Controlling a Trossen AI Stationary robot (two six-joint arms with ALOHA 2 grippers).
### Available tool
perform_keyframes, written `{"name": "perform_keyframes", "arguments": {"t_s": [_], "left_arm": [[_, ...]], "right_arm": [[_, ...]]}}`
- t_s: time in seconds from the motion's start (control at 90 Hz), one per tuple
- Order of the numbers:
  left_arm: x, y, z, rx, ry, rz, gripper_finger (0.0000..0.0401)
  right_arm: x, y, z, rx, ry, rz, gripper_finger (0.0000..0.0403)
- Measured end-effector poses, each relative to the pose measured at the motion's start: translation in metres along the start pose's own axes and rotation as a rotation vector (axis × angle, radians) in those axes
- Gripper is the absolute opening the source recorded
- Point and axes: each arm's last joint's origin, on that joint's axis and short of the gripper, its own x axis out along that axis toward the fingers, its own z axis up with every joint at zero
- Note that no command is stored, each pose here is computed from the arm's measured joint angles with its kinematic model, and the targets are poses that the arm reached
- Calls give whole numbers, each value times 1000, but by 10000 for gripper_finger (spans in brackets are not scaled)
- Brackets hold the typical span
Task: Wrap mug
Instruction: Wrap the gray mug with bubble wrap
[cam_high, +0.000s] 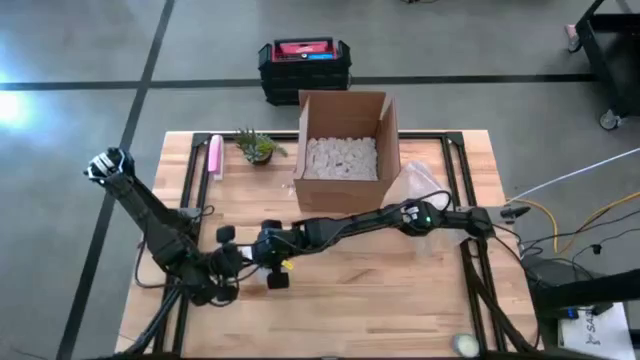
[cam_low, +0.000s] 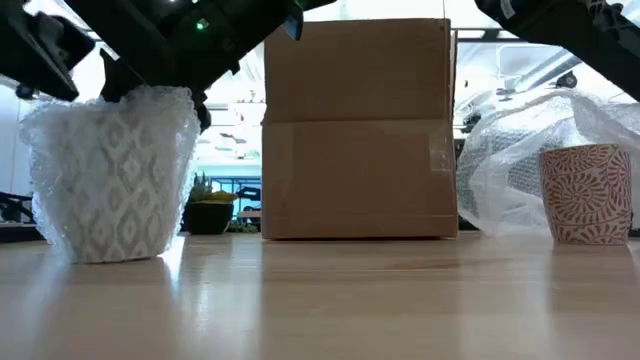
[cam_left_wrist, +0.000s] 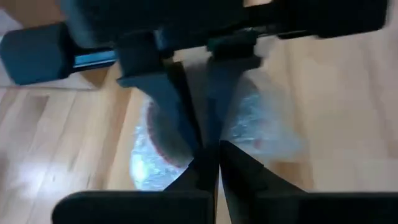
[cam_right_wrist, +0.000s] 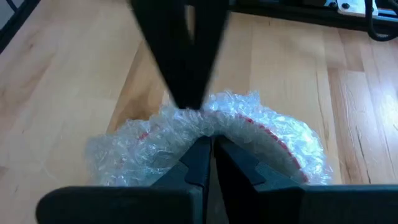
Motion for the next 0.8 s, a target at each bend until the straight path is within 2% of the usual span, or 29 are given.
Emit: {"name": "perform_keyframes", "arguments": {"t_s": [0.244, 0.478, 0.667, 0.8], "left_arm": [[11, 0, -9, -12, 1, 18, 0], [12, 0, -8, -13, -3, 19, 0], [12, 0, -8, -10, -12, 26, 0], [12, 0, -8, -2, -28, 37, 0]], "right_arm": [[-16, 0, 9, -35, -8, -3, 14], [-45, 0, 22, -48, 6, 2, 14], [-55, 3, 20, 92, 74, 114, 14], [-43, 2, 11, 129, 108, 109, 14]]}}
